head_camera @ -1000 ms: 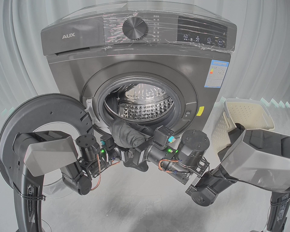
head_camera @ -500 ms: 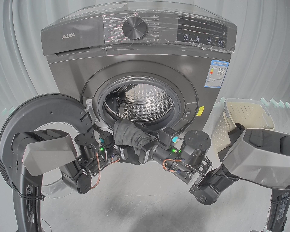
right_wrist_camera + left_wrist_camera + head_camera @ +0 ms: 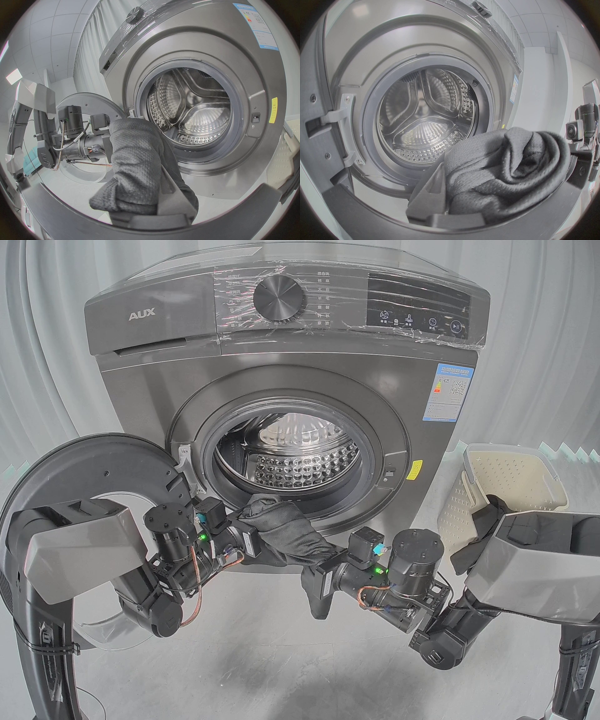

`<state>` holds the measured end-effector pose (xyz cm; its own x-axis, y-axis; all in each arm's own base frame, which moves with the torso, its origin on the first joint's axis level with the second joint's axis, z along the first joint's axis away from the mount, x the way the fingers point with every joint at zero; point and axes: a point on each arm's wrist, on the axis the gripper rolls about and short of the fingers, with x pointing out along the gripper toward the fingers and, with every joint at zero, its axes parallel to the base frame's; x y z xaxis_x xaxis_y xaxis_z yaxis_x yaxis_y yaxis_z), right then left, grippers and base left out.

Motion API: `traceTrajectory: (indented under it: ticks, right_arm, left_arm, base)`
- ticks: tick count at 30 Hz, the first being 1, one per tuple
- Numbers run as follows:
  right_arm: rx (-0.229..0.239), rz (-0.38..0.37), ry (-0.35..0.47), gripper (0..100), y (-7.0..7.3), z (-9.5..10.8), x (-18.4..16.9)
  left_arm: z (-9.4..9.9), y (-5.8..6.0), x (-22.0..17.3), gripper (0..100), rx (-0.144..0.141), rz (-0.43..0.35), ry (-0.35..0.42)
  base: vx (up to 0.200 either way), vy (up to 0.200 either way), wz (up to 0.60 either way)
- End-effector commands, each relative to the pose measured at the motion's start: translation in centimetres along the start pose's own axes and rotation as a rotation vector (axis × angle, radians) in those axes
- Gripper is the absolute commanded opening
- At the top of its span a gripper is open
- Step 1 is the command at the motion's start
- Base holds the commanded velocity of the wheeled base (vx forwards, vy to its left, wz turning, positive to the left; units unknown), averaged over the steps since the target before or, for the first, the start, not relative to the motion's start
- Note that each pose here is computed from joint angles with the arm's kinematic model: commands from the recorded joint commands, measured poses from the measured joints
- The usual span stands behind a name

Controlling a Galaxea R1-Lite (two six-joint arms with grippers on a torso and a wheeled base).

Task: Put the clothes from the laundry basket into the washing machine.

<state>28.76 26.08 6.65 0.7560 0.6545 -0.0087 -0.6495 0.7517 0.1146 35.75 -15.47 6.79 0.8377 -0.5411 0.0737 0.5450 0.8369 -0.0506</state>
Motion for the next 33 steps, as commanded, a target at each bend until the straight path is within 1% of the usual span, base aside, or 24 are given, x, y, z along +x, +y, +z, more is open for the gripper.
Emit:
traceTrajectory:
  ticks: [1, 4, 6, 8, 9, 11, 13, 15, 16, 17, 18, 21, 23, 26, 27, 29, 30, 31, 32, 33]
  right_arm:
    - [0.000, -0.002, 0.014, 100, -0.1, -0.4, 0.0]
    - [0.001, 0.008, 0.009, 100, 0.1, -0.3, -0.2]
    - [-0.001, 0.011, 0.034, 100, 0.3, -0.7, -0.7]
    - [-0.009, 0.011, 0.094, 100, 0.2, -1.5, -1.9]
    - [-0.014, 0.019, 0.146, 100, 0.2, -2.2, -3.1]
    - [-0.016, 0.036, 0.202, 100, 0.1, -3.2, -4.3]
    - [-0.022, 0.067, 0.280, 100, 0.0, -4.3, -6.0]
    - [-0.031, 0.086, 0.306, 100, 0.0, -4.7, -6.8]
    - [-0.036, 0.115, 0.324, 100, 0.1, -4.8, -7.6]
    - [-0.036, 0.124, 0.326, 100, 0.1, -4.9, -7.8]
    - [-0.032, 0.150, 0.327, 100, 0.2, -4.8, -8.1]
    - [-0.025, 0.165, 0.291, 100, 0.4, -4.4, -8.1]
    - [-0.022, 0.149, 0.259, 100, 0.2, -3.7, -7.8]
    - [-0.010, 0.107, 0.194, 100, -0.4, -2.2, -7.5]
    - [0.010, 0.061, 0.163, 100, -1.1, -1.4, -7.3]
    - [0.070, -0.007, 0.106, 100, -2.1, -0.1, -7.1]
    - [0.070, -0.007, 0.106, 100, -2.1, -0.1, -7.1]
    - [0.109, -0.028, 0.081, 100, -2.5, 0.6, -7.2]
    - [0.135, -0.051, 0.063, 100, -3.2, 1.1, -7.4]
    - [0.143, -0.064, 0.051, 100, -3.7, 1.5, -7.5]
  left_arm:
    - [0.5, -0.3, -0.1, 0, 0.001, -0.006, -0.012]
    - [0.7, -0.3, -0.1, 0, 0.002, -0.006, -0.017]
    - [1.0, -0.4, -0.2, 0, 0.003, -0.005, -0.024]
    - [1.5, -0.5, -0.5, 0, 0.001, -0.007, -0.029]
    - [1.7, -0.5, -0.8, 0, 0.002, -0.007, -0.026]
    - [1.7, -0.6, -1.1, 0, 0.008, -0.008, -0.018]
    - [1.9, -0.8, -1.5, 0, 0.007, -0.011, -0.013]
    - [2.2, -1.0, -1.8, 0, 0.006, -0.017, -0.015]
    - [2.5, -1.4, -2.1, 0, -0.001, -0.026, -0.017]
    - [2.6, -1.5, -2.1, 0, -0.001, -0.028, -0.017]
    - [2.9, -1.7, -2.3, 0, -0.001, -0.034, -0.021]
    - [3.6, -2.1, -2.8, 0, -0.001, -0.041, -0.033]
    - [4.1, -2.3, -3.4, 0, -0.003, -0.046, -0.033]
    - [4.7, -2.9, -4.5, 0, -0.020, -0.059, -0.027]
    - [4.9, -3.0, -5.2, 0, -0.028, -0.060, -0.019]
    - [5.0, -3.2, -6.3, 0, -0.031, -0.056, -0.003]
    - [5.0, -3.2, -6.3, 0, -0.031, -0.056, -0.003]
    - [5.0, -3.1, -6.8, 0, -0.036, -0.054, 0.008]
    - [5.1, -3.0, -7.3, 0, -0.036, -0.049, 0.011]
    - [5.2, -3.0, -7.6, 0, -0.042, -0.047, 0.011]
  base:
    - [0.000, 0.000, 0.00]
    - [0.000, 0.000, 0.00]
    - [0.000, 0.000, 0.00]
    - [0.000, 0.000, 0.00]
    - [0.000, 0.000, 0.00]
    - [0.000, 0.000, 0.00]
    - [0.000, 0.000, 0.00]
    - [0.000, 0.000, 0.00]
    - [0.000, 0.000, 0.00]
    - [0.000, 0.000, 0.00]
    - [0.000, 0.000, 0.00]
    - [0.000, 0.000, 0.00]
    - [0.000, 0.000, 0.00]
    - [0.000, 0.000, 0.00]
    - [0.000, 0.000, 0.00]
    - [0.000, 0.000, 0.00]
    - [0.000, 0.000, 0.00]
    - [0.000, 0.000, 0.00]
    - [0.000, 0.000, 0.00]
    - [0.000, 0.000, 0.00]
